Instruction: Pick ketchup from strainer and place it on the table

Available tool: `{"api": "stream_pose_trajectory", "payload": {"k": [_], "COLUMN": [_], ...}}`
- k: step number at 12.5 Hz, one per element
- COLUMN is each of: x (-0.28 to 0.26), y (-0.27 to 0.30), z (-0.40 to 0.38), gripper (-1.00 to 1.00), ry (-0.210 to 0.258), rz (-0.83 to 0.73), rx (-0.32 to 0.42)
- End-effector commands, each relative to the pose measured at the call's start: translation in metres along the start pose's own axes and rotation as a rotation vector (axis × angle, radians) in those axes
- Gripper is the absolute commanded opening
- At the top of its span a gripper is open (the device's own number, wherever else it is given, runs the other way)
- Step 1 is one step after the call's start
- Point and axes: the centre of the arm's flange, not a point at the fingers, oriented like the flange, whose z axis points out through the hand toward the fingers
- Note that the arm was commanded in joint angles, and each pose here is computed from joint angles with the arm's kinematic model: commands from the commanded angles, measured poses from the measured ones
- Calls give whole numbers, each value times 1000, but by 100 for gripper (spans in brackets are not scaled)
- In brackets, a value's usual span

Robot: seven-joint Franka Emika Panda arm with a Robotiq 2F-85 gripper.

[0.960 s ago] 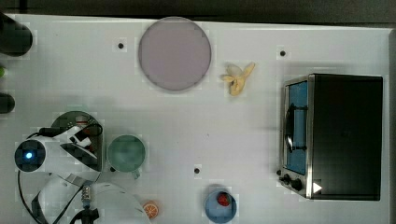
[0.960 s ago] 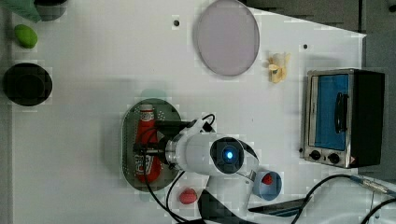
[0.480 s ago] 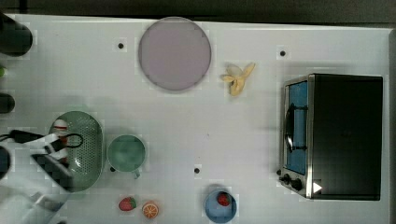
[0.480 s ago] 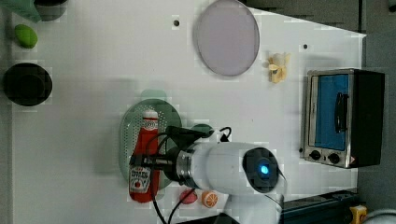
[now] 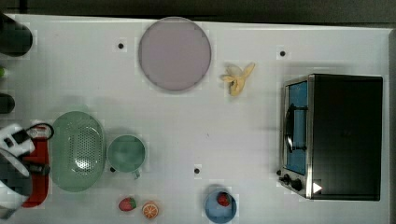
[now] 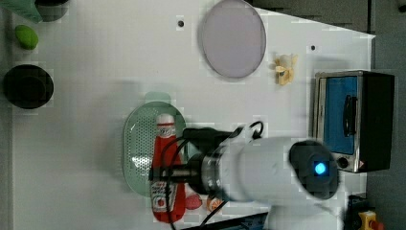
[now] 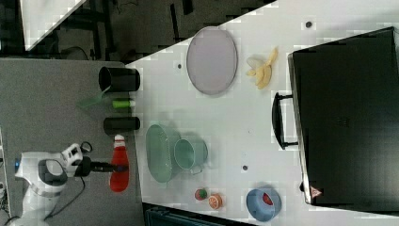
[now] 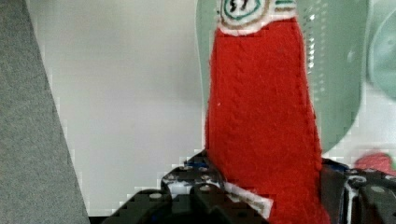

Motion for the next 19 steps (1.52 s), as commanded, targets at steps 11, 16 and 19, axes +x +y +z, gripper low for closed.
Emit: {"api": "stream_pose_trajectory", "payload": {"k": [11,16,19], "x": [164,185,190], "y": [260,347,389], "z": [-131,-123,-81], "gripper": [13,13,13], "ry": [79,48,34], "rz": [140,32,50], "rx": [-105,-141,-128]}}
